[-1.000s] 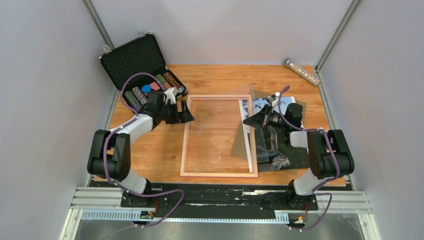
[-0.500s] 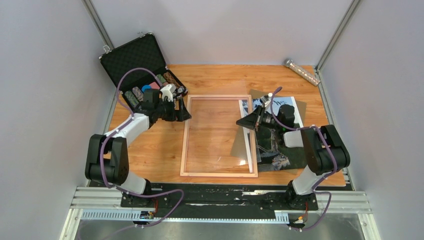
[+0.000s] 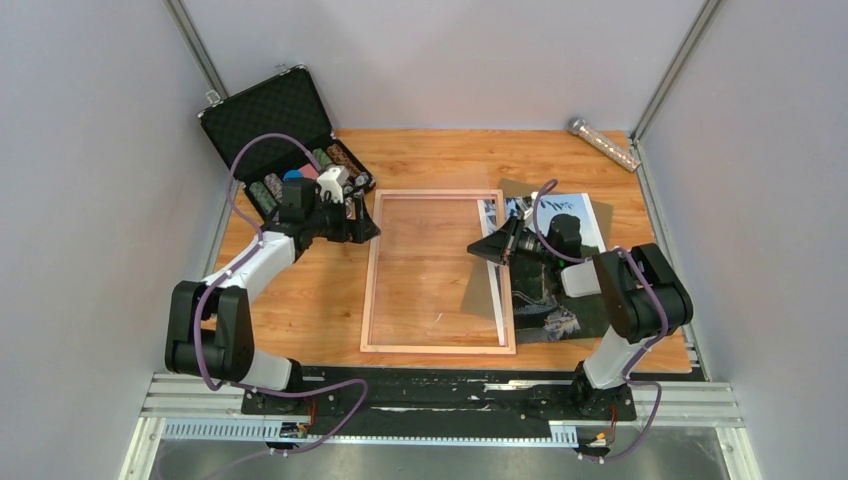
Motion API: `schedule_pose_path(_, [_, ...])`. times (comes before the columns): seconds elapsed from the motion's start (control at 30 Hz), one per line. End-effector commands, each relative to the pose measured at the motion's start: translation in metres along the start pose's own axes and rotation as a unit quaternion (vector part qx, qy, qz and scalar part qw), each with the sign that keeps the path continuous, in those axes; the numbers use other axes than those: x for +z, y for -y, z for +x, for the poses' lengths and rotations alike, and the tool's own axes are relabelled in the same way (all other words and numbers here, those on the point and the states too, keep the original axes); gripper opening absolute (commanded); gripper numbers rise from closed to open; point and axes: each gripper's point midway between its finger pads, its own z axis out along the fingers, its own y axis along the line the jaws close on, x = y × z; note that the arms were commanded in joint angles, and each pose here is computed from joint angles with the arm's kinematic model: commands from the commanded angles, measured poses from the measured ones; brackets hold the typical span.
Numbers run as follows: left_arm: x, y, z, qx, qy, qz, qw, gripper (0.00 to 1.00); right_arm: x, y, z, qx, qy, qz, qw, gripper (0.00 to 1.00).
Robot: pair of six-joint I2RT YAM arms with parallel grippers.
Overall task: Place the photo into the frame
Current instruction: Place the photo frame item in the photo frame.
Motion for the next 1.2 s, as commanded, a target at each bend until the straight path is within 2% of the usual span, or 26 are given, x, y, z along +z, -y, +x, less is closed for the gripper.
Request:
schedule_pose_path(0.0, [-0.006,-0.001,-0.011,0.024,0.030,-0.003,0.999,1.00,-0.002,-0.004,-0.006,-0.044,0.031,0.004,0.999,0.00])
schedule_pose_path(0.37, [0.000,0.000,0.002,0.012,0.017,0.013,1.000,1.00,-0.004,0.003,-0.008,-0.045,0.048,0.028,0.997,0.00])
schedule_pose_path(0.83, [0.003,0.000,0.009,0.009,0.012,0.018,1.000,1.00,0.000,0.009,-0.008,-0.028,0.039,0.028,0.998,0.00])
schedule_pose_path(1.17, [0.010,-0.007,0.030,-0.001,-0.011,0.016,1.000,1.00,0.002,0.013,-0.007,-0.014,0.033,0.028,0.999,0.00])
